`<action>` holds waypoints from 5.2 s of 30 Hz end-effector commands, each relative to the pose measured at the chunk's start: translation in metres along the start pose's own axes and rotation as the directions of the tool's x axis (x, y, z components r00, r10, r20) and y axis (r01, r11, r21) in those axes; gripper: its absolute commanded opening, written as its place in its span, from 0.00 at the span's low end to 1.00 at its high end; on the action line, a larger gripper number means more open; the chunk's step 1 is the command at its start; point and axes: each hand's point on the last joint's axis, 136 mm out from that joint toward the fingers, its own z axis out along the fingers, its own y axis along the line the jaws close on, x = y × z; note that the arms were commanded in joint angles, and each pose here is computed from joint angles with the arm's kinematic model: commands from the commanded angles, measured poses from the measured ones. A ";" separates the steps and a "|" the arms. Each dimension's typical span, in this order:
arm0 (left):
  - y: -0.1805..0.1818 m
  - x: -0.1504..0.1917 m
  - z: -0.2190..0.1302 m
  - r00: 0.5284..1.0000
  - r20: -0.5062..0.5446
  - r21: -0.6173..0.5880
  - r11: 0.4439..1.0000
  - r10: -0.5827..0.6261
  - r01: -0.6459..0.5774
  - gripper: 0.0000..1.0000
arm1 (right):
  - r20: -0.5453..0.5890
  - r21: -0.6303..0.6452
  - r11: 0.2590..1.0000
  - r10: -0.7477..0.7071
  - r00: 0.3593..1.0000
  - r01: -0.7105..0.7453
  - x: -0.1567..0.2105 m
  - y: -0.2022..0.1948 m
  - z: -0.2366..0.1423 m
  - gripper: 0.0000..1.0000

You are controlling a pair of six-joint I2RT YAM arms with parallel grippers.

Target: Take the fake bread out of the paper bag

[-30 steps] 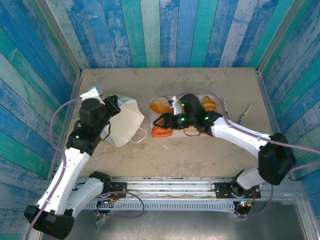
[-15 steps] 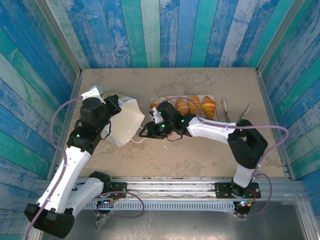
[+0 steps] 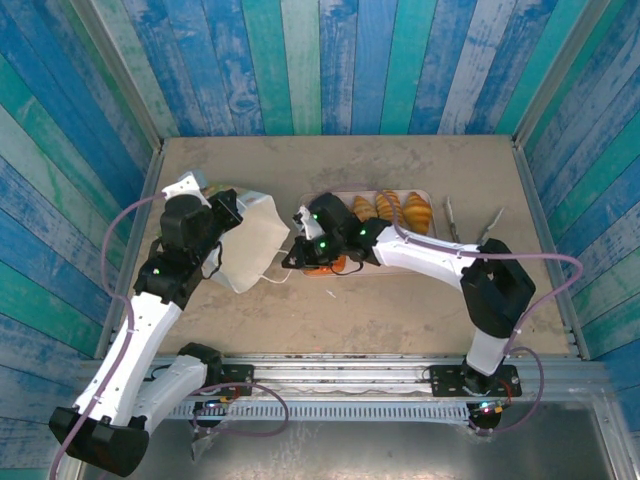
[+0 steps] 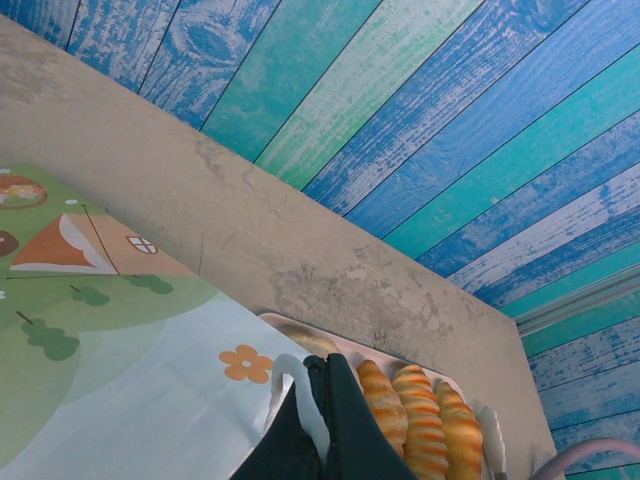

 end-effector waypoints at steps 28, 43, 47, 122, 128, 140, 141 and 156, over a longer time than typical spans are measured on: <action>-0.027 -0.091 0.069 0.979 0.117 -0.134 0.980 0.164 -0.149 0.02 | 0.248 0.019 0.986 -0.166 0.954 0.167 -0.145 0.049 -0.092 0.02; -0.006 -0.116 0.136 0.983 0.079 -0.163 0.975 0.164 -0.149 0.02 | 0.353 0.071 0.984 -0.178 0.919 0.163 -0.199 0.042 -0.099 0.02; -0.003 -0.120 0.157 0.986 0.066 -0.148 0.979 0.152 -0.141 0.02 | 0.371 0.080 0.985 -0.170 0.913 0.151 -0.212 0.035 -0.097 0.02; 0.158 0.028 0.010 0.928 0.156 -0.408 0.878 0.339 -0.252 0.94 | 0.525 0.847 0.378 -0.487 0.697 -0.374 -0.001 -0.281 -0.376 1.00; 0.171 0.031 0.016 0.873 0.195 -0.445 0.834 0.446 -0.327 0.94 | 0.504 0.847 0.440 -0.487 0.713 -0.298 -0.012 -0.303 -0.343 1.00; 0.176 0.048 0.059 0.830 0.160 -0.402 0.803 0.535 -0.441 0.94 | 0.526 0.826 0.526 -0.587 0.615 -0.203 -0.046 -0.312 -0.314 1.00; 0.174 0.047 0.060 0.825 0.166 -0.393 0.803 0.541 -0.448 0.94 | 0.516 0.832 0.520 -0.600 0.612 -0.191 -0.047 -0.312 -0.313 1.00; 0.176 0.053 0.088 0.771 0.151 -0.373 0.758 0.619 -0.535 0.94 | 0.496 0.850 0.506 -0.669 0.554 -0.150 -0.042 -0.317 -0.304 1.00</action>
